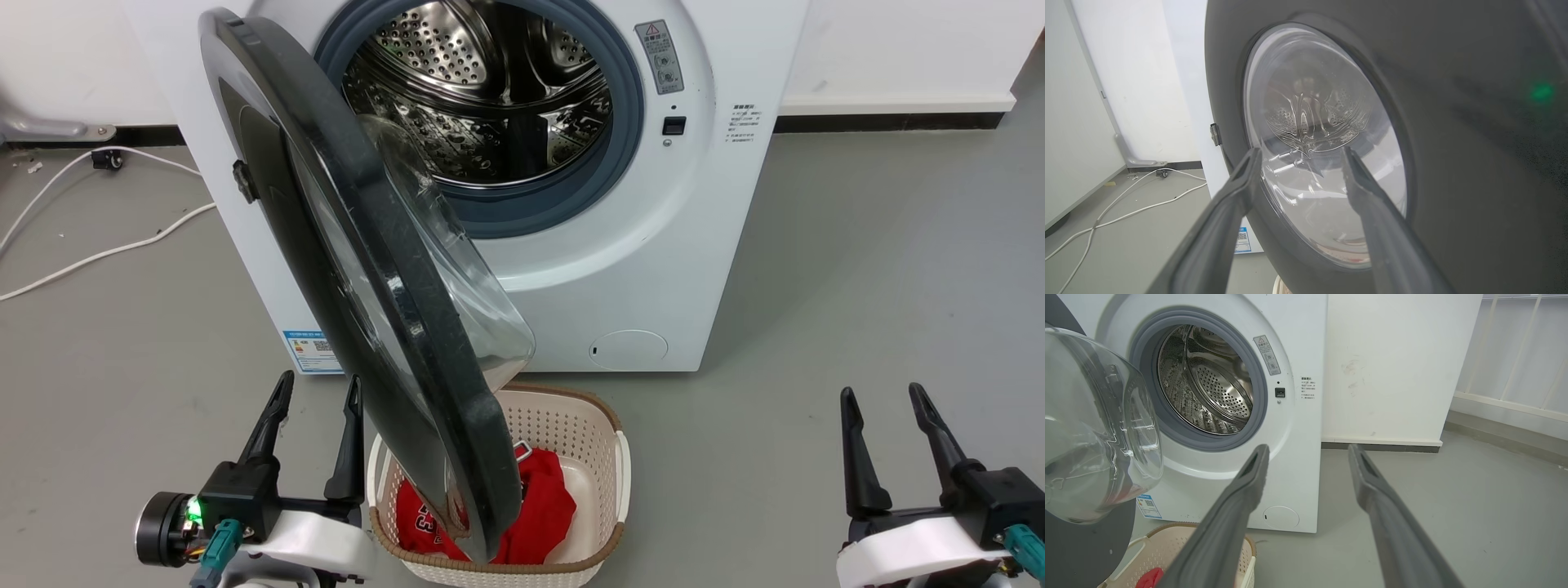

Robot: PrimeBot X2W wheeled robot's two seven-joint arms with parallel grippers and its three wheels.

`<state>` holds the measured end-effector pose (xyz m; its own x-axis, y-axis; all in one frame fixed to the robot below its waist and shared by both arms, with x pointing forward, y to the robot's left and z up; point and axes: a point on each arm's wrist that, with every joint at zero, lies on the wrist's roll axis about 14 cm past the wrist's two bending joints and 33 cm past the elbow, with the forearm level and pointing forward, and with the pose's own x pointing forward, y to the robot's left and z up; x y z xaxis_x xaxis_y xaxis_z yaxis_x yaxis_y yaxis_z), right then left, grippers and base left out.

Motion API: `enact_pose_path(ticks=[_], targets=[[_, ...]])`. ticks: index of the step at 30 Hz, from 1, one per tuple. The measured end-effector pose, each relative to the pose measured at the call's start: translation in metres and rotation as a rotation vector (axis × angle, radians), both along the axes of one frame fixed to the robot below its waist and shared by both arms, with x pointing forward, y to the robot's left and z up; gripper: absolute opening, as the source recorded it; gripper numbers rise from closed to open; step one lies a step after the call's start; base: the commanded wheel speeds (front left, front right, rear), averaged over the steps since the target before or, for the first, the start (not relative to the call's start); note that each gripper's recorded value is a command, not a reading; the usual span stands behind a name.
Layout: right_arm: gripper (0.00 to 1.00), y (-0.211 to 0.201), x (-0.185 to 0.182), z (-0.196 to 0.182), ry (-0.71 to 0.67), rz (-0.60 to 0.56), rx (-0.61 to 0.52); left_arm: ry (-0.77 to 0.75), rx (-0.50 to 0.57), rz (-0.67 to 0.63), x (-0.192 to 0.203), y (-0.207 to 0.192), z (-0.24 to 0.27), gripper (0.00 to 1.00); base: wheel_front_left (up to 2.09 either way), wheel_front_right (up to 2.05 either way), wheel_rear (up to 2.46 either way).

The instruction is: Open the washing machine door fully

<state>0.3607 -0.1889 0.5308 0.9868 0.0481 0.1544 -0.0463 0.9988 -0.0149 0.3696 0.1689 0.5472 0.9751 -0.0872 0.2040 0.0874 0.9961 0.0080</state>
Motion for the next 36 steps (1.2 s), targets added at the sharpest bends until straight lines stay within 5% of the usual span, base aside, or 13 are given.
enact_pose_path(ticks=[8, 9, 10, 11, 12, 22, 36], targets=[[1.0, 0.004, 0.0, -0.006, 0.017, 0.012, 0.005, 0.001, 0.003, 0.001, 0.0, 0.001, 0.0, 1.0, 0.0, 0.0, 0.0], [1.0, 0.004, 0.0, -0.006, 0.018, 0.011, 0.005, 0.0, 0.003, 0.001, 0.0, 0.001, 0.0, 0.92, 0.0, 0.0, 0.0], [1.0, 0.004, 0.0, -0.006, 0.018, 0.012, 0.005, -0.001, 0.004, 0.001, 0.0, 0.001, 0.0, 0.42, 0.0, 0.0, 0.0], [1.0, 0.004, 0.0, -0.006, 0.018, 0.011, 0.006, -0.004, 0.005, 0.001, 0.0, 0.001, 0.001, 0.07, 0.0, 0.0, 0.0], [1.0, 0.004, 0.0, -0.006, 0.019, 0.012, 0.007, -0.005, 0.006, 0.001, 0.0, 0.001, 0.002, 0.0, 0.0, 0.0, 0.0], [1.0, 0.005, 0.0, -0.007, 0.022, 0.015, 0.021, -0.086, -0.017, 0.008, 0.002, 0.005, 0.028, 0.0, 0.0, 0.0, 0.0], [1.0, 0.005, 0.003, -0.004, 0.01, 0.014, 0.054, -0.65, -0.014, 0.02, -0.042, 0.007, 0.198, 0.0, 0.0, 0.0, 0.0]])
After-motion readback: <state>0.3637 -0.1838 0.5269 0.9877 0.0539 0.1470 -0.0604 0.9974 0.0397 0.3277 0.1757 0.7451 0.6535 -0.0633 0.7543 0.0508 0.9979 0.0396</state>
